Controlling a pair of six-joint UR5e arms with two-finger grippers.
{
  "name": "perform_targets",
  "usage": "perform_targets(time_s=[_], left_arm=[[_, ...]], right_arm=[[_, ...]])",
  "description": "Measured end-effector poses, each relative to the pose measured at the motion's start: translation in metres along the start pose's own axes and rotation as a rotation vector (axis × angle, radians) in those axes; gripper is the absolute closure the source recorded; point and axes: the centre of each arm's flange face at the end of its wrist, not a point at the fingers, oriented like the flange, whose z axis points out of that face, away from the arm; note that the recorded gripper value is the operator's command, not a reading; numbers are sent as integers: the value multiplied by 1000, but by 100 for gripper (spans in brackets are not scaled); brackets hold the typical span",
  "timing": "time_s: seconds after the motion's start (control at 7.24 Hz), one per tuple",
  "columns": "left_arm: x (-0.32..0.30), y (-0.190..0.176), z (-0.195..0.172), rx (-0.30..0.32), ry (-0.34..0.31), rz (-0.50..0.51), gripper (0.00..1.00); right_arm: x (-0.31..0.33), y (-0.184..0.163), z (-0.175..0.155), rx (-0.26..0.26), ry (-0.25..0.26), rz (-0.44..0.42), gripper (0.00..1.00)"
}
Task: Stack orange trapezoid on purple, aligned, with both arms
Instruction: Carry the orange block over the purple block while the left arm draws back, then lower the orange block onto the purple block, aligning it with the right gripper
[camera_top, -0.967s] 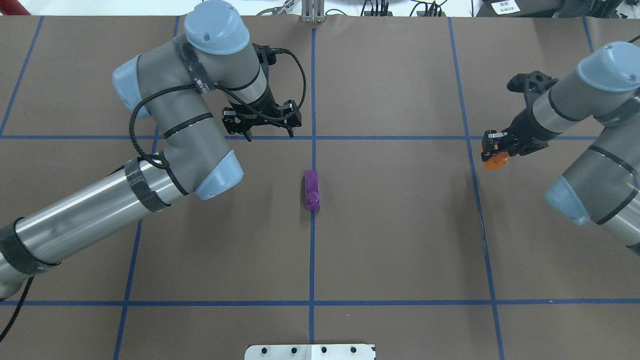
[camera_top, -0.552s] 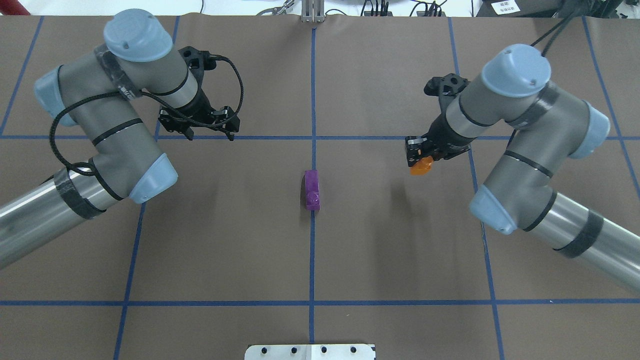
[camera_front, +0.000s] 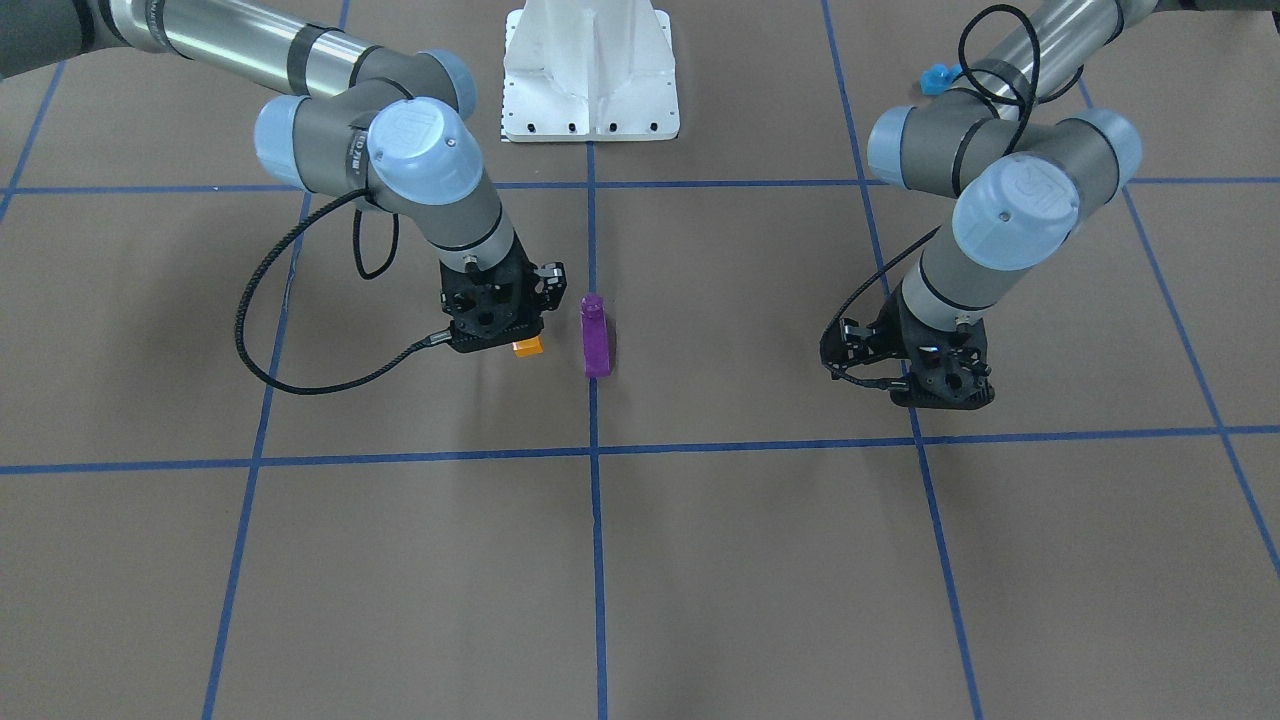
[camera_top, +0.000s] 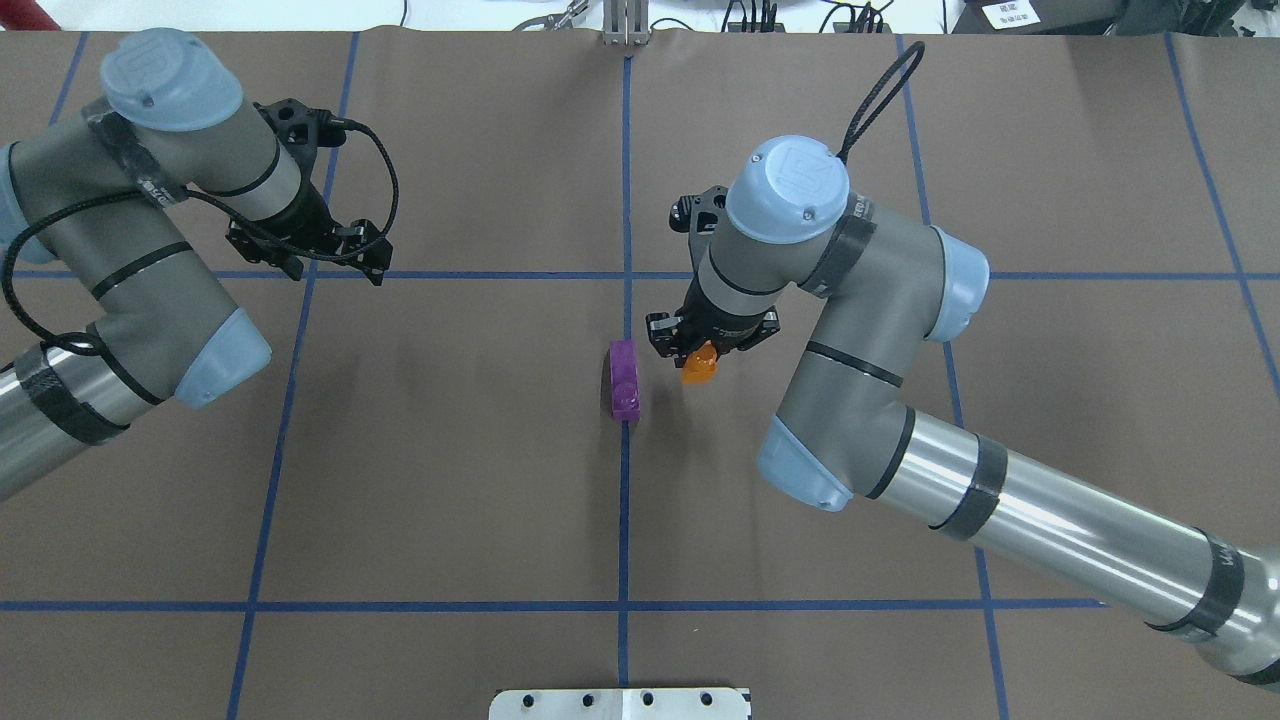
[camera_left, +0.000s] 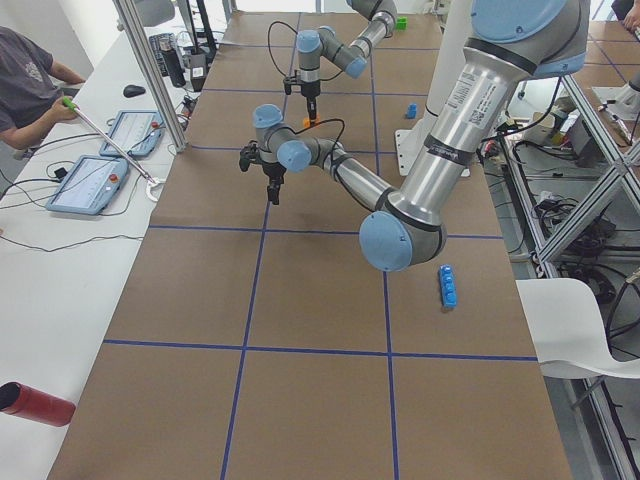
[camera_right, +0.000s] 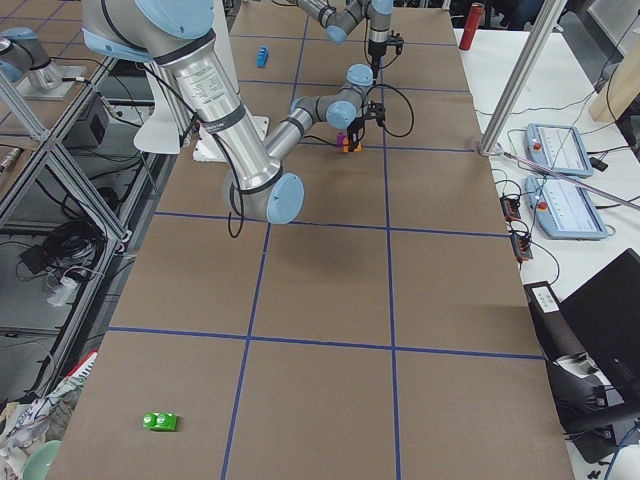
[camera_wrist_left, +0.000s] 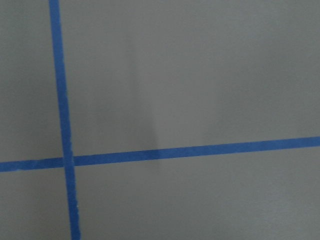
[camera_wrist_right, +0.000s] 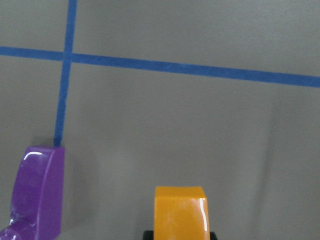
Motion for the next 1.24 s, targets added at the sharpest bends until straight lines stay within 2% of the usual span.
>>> perform_targets(time_s=[0.41, 0.83, 1.24], left_arm=[[-5, 3, -1, 1, -1, -1, 1], [-5, 4, 0, -1, -1, -2, 1], [-4, 5, 1, -3, -1, -1, 1]], right_arm=[[-35, 3, 4, -16, -4, -12, 100], [-59, 11, 9, 2, 17, 36, 100], [-73, 11, 13, 5, 26, 37, 100]])
